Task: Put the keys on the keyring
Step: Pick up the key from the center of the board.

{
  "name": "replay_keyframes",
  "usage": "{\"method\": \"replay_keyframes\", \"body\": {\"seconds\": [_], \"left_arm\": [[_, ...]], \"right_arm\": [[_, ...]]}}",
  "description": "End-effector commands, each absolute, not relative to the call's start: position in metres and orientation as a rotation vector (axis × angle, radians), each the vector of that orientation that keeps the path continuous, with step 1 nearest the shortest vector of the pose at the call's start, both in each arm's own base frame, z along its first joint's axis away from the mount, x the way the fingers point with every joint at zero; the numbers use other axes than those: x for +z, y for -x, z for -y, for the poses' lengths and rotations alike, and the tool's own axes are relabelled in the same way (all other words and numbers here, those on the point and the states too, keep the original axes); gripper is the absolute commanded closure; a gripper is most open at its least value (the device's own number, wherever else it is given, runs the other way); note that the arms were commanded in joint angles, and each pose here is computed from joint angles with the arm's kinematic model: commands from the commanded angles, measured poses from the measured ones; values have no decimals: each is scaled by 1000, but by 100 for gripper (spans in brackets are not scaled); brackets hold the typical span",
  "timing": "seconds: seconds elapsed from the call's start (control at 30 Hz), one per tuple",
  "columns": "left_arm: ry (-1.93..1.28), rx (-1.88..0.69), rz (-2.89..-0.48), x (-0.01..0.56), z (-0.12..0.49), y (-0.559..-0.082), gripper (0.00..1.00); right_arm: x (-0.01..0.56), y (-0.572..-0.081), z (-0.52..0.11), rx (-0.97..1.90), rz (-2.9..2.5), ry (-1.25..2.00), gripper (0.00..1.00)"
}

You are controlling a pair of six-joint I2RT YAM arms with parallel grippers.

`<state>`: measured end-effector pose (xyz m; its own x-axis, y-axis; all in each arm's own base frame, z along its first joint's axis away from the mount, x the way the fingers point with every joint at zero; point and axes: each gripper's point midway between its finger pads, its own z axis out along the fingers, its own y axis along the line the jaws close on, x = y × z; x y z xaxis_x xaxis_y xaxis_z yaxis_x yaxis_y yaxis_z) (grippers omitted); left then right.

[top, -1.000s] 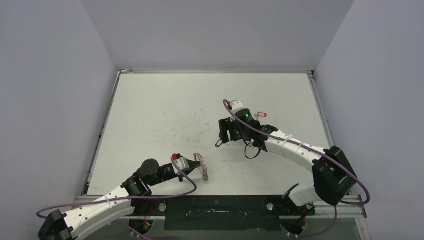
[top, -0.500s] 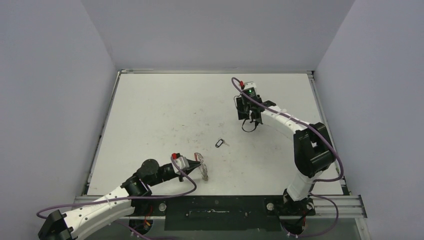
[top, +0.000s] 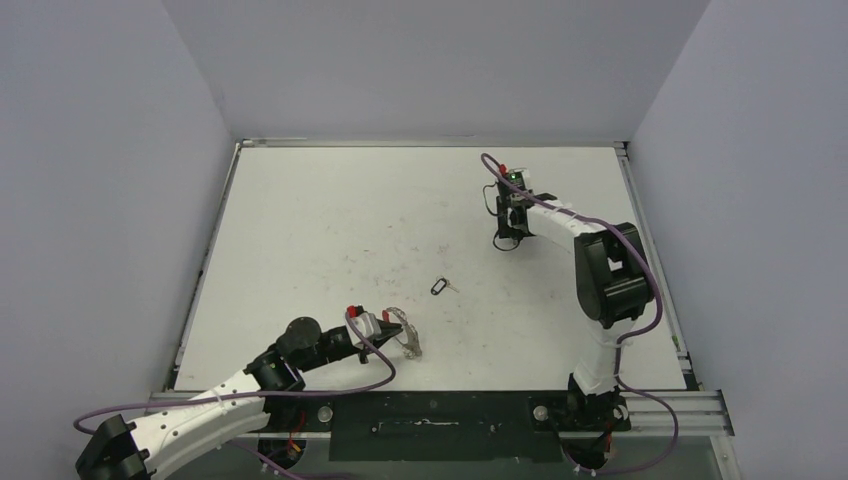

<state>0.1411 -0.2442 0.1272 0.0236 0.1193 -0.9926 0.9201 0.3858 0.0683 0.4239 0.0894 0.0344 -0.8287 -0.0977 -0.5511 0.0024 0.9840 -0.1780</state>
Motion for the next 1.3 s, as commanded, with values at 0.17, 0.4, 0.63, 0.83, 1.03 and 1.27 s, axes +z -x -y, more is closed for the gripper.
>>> {"method": "replay_keyframes", "body": {"seconds": [0.17,0.4,0.63,0.83,1.03,1.27], "left_arm": [[-981,-842,-1317,160,251,-142,100],[-984,-840,-1315,159,251,-142,100],[-989,-838,-1316,158,251,-142,100],[-989,-837,-1312,160,251,-141,100],[-979,-839,-1314,164,250,-142,100],[-974,-865,-1328,166,253,-140,100]], "right_arm": [[46,-458,-85,-169,-2487,-9,66],[39,-470,-89,-127,-2501,-12,74],[31,-474,-89,-128,-2513,-11,82],[36,-474,-88,-126,-2499,-2,100],[67,-460,-93,-67,-2461,43,100],[115,-406,-142,164,-2376,266,100]]}}
